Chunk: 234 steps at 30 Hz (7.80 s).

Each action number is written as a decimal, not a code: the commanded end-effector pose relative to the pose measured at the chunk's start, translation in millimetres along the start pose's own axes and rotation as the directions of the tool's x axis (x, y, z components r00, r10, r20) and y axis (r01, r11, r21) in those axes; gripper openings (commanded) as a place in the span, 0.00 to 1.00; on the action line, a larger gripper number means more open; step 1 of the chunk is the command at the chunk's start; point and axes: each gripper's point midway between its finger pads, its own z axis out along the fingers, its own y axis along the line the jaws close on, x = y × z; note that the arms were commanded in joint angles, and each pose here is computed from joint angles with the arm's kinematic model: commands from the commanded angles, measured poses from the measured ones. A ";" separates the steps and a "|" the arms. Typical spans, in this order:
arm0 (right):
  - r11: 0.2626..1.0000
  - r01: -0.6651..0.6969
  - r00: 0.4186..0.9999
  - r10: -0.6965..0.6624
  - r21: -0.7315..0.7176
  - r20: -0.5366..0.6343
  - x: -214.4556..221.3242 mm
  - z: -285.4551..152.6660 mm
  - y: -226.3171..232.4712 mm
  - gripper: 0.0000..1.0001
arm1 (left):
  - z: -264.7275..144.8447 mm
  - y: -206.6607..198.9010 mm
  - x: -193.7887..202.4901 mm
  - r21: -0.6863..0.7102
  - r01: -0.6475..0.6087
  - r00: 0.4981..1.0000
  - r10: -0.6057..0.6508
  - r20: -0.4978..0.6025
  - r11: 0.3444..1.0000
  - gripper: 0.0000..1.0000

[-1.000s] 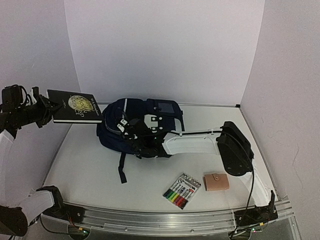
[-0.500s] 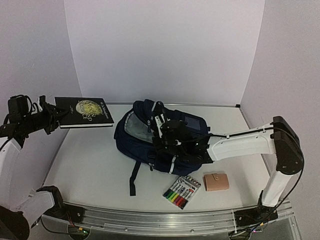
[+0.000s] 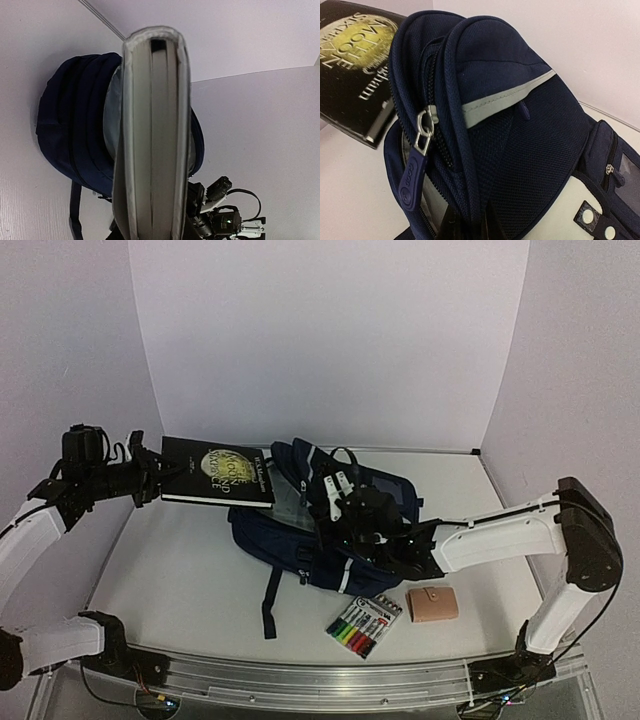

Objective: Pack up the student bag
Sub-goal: Place the book in the student bag, then adjust the student bag at the center of the board.

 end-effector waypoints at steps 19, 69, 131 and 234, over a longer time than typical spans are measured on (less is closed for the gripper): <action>0.978 -0.057 0.946 0.116 -0.199 0.303 -110.8 -52.9 43.6 0.00 | 133.1 -34.7 36.9 0.198 -0.067 0.975 0.106 -0.195 0.978 0.00; 0.980 -0.113 0.951 0.154 -0.162 0.267 -86.3 -40.6 37.1 0.00 | 219.5 0.8 136.2 0.107 -0.262 0.901 0.283 -0.330 0.959 0.20; 0.769 -0.619 0.726 0.639 0.162 -0.255 86.5 -64.1 -107.2 0.31 | 161.3 46.8 15.8 -0.123 -0.329 0.919 0.287 -0.272 0.936 0.29; 0.890 -0.444 0.894 0.434 -0.101 -0.110 -52.7 -59.2 -107.5 0.87 | 103.3 61.3 63.9 -0.070 -0.451 0.878 0.429 -0.214 0.890 0.77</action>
